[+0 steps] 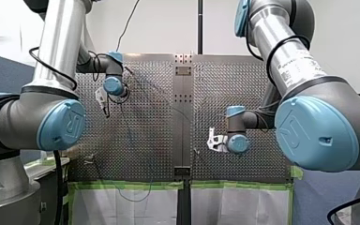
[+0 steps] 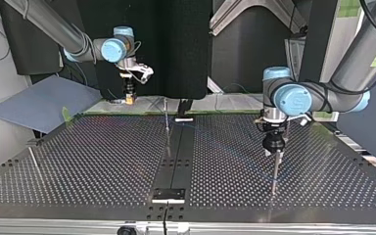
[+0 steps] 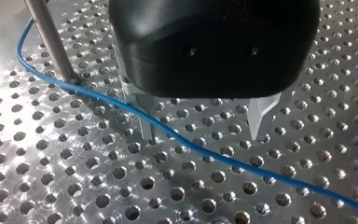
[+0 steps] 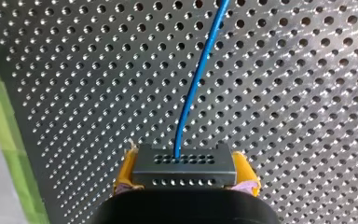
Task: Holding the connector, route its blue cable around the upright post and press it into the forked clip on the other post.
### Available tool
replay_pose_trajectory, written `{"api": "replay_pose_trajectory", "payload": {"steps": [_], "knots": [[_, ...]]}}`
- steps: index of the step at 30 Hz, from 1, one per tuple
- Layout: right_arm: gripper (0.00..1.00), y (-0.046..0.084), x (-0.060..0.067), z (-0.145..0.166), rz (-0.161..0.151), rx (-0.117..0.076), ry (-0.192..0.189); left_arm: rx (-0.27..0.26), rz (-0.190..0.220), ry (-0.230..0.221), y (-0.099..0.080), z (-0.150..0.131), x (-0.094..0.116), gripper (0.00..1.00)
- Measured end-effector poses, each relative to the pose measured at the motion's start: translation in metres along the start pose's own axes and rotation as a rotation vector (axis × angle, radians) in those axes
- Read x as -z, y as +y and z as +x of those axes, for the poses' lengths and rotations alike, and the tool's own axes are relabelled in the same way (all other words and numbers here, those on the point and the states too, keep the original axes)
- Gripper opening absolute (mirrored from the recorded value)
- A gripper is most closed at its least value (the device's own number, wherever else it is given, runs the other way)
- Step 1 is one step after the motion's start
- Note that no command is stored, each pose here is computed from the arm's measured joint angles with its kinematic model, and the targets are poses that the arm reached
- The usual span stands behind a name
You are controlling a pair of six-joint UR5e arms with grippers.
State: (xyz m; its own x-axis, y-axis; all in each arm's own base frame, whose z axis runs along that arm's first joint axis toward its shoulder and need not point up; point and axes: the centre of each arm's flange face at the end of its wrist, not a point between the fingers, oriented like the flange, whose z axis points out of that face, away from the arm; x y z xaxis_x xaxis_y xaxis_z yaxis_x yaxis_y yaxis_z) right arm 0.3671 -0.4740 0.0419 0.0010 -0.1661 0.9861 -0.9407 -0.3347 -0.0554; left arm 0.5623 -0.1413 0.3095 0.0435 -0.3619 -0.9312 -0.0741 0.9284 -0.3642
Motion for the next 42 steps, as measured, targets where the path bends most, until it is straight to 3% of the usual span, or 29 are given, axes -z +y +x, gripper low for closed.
{"api": "replay_pose_trajectory", "payload": {"steps": [9, 18, 23, 28, 35, 38, 42], "knots": [[0.0, 0.018, 0.024, -0.046, -0.036, 0.003, -0.042, -0.001, -0.006, -0.002, -0.001, 0.0, 0.001, 0.97], [0.0, 0.021, 0.06, -0.104, -0.034, 0.017, -0.119, -0.001, -0.006, -0.003, -0.001, 0.0, 0.001, 0.97], [0.0, 0.022, 0.073, -0.117, -0.03, 0.022, -0.126, -0.001, -0.007, -0.003, -0.001, 0.001, 0.001, 0.97], [0.0, 0.023, 0.072, -0.117, -0.025, 0.022, -0.095, -0.002, -0.007, -0.003, -0.001, 0.001, 0.001, 0.97], [0.0, 0.024, 0.064, -0.117, 0.006, 0.011, -0.042, -0.002, -0.006, -0.002, -0.001, 0.001, 0.001, 0.97], [0.0, 0.025, 0.057, -0.124, 0.011, 0.011, -0.04, -0.002, -0.006, -0.002, -0.001, 0.001, 0.001, 0.97], [0.0, 0.025, 0.049, -0.137, 0.018, 0.016, -0.063, -0.002, -0.005, -0.002, -0.002, 0.001, 0.001, 0.97]]}}
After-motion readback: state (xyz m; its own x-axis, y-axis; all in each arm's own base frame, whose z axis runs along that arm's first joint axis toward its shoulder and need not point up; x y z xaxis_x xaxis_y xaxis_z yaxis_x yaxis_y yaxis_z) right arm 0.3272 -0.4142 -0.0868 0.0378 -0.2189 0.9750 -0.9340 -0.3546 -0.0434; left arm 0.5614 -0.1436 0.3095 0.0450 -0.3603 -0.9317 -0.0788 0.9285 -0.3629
